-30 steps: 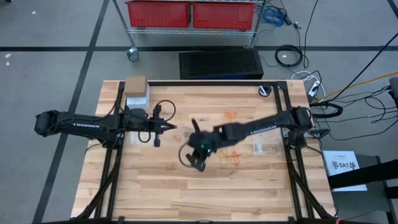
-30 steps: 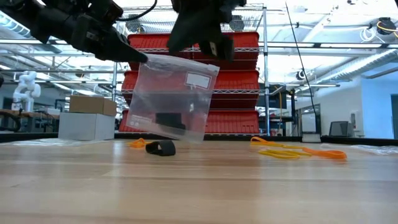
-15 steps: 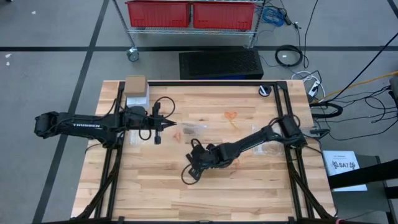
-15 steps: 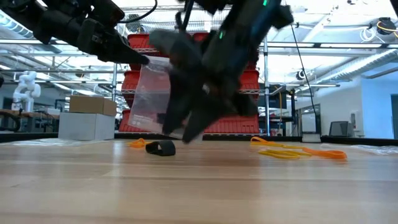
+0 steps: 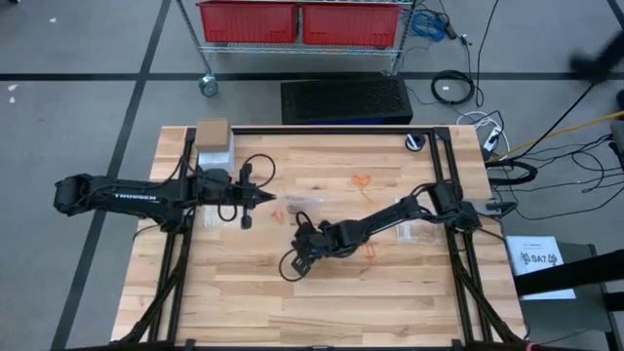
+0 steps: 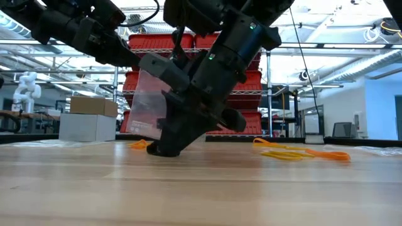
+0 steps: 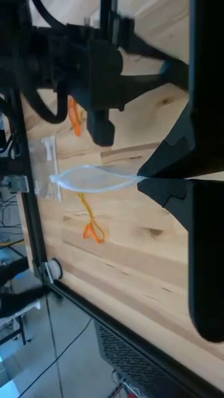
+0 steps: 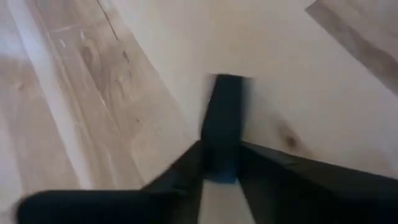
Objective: Sort rubber bands
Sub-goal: Put the black rubber band into the transparent zip bag
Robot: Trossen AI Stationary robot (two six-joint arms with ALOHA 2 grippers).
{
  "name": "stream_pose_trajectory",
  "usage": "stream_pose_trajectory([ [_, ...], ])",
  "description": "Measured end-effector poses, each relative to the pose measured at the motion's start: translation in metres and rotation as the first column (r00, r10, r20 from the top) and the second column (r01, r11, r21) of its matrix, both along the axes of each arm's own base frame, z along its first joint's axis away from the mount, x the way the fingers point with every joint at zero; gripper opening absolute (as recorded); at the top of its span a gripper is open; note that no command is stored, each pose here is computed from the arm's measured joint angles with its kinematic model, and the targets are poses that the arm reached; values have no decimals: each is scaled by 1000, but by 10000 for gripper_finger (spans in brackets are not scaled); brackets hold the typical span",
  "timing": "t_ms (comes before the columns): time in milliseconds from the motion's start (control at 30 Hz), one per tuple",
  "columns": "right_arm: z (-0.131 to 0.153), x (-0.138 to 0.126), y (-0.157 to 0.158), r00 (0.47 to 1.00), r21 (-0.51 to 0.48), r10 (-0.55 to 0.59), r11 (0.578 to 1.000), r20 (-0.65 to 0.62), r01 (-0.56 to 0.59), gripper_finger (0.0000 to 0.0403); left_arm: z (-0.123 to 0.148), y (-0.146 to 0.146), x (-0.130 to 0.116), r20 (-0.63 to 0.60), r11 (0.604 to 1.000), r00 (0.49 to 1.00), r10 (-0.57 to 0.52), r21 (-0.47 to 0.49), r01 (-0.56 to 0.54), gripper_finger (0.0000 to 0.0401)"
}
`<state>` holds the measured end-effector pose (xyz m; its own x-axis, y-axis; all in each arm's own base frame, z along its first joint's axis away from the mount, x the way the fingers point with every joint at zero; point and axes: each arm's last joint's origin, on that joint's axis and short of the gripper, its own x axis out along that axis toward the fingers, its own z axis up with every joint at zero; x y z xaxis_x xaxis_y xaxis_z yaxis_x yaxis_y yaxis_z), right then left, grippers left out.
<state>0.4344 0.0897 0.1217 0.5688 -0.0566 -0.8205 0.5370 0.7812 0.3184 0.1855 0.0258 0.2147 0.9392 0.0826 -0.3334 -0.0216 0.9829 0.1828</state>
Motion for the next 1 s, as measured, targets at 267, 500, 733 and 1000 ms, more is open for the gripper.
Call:
stream_pose_trajectory([
  [267,21,-5,-1,997,-24,80,997,14,-80,10,2,1,1,24,1000,1000,-1,15,1,2],
  [500,97,-17,-6,972,-197,145,975,187,-108,3,3,2,1,33,999,999,3,33,-4,2],
  [733,155,-42,-28,969,-502,119,865,217,6,1,4,3,1,41,1000,999,-8,30,6,2],
  [1000,154,-40,-55,984,-603,130,797,123,-30,1,6,3,2,63,999,998,-14,39,11,2],
])
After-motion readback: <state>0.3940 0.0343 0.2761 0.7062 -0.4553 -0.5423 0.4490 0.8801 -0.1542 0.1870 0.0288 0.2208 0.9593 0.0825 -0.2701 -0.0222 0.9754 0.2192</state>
